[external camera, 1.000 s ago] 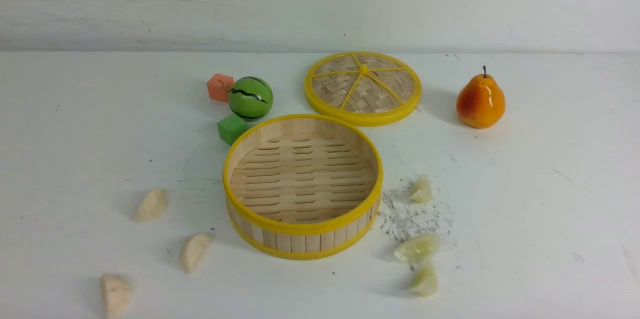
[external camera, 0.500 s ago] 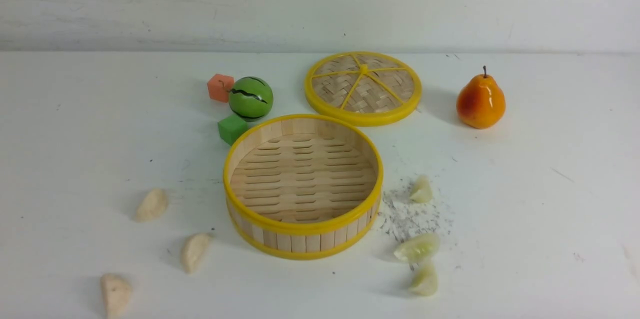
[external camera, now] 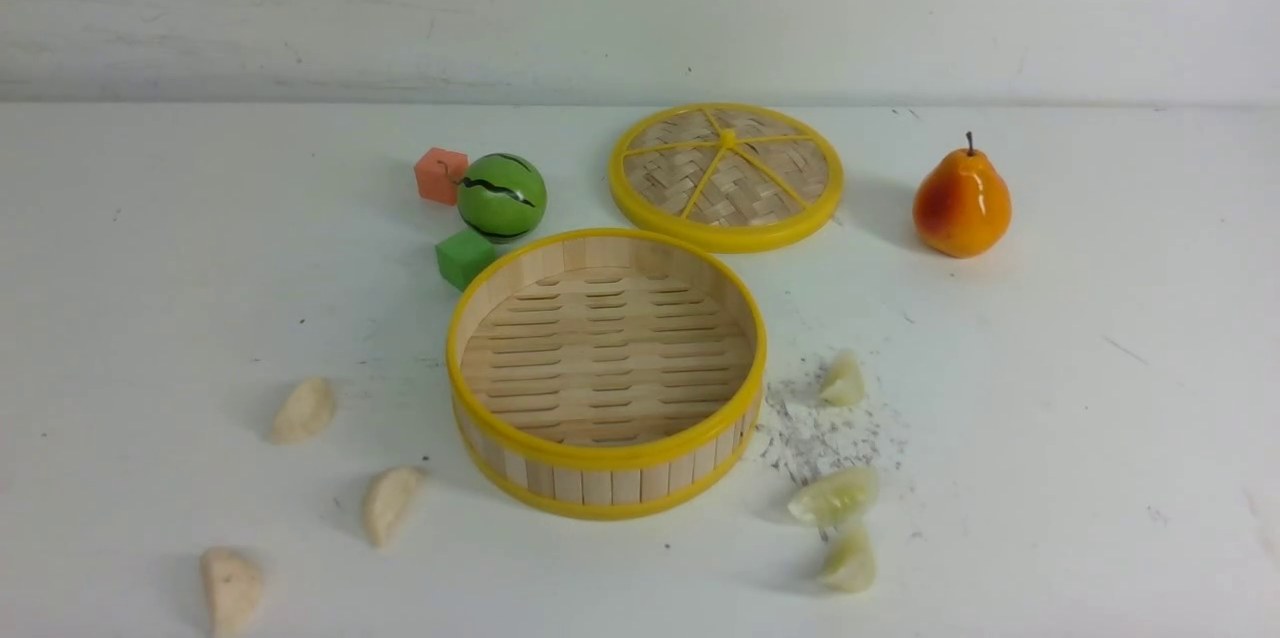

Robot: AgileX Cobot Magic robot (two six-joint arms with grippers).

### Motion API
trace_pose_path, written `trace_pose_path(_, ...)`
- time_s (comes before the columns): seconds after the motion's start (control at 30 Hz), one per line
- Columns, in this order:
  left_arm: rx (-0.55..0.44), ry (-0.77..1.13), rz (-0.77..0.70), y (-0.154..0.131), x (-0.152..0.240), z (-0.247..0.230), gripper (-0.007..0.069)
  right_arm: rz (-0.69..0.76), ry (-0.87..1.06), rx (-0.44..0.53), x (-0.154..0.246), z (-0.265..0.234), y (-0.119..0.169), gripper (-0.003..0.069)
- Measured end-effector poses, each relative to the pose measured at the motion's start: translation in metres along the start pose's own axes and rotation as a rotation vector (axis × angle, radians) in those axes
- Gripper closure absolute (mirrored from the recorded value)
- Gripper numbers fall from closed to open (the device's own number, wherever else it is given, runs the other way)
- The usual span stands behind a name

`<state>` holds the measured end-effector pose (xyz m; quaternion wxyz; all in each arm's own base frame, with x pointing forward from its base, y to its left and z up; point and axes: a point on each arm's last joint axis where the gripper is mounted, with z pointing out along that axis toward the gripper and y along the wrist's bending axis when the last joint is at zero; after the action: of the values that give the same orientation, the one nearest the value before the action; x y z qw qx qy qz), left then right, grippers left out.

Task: Put the dumplings into the steamer on the white table.
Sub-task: 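Reach for and grasp a dumpling on the table with the left gripper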

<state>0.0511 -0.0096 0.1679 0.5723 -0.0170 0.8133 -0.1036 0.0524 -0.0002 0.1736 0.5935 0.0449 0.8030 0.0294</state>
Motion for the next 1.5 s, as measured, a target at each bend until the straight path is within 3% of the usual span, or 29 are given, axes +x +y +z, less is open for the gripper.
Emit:
trace_pose_path(0.93,0.005,-0.040,-0.006,0.000,-0.003,0.000,0.0639,0.001,-0.013,-0.002,-0.001,0.000,0.000,0.0419)
trace_pose_path(1.07,0.024,-0.246,-0.006,-0.002,-0.022,-0.003,0.0639,0.001,-0.130,-0.012,-0.010,0.000,0.001,0.0419)
trace_pose_path(1.43,0.124,-1.000,-0.076,-0.006,-0.076,-0.042,0.0639,0.043,-0.785,-0.086,-0.062,-0.026,0.005,0.0419)
trace_pose_path(1.5,0.147,-1.049,-0.108,-0.006,-0.079,-0.046,0.0639,0.071,-0.837,-0.103,-0.066,-0.029,0.006,0.0419)
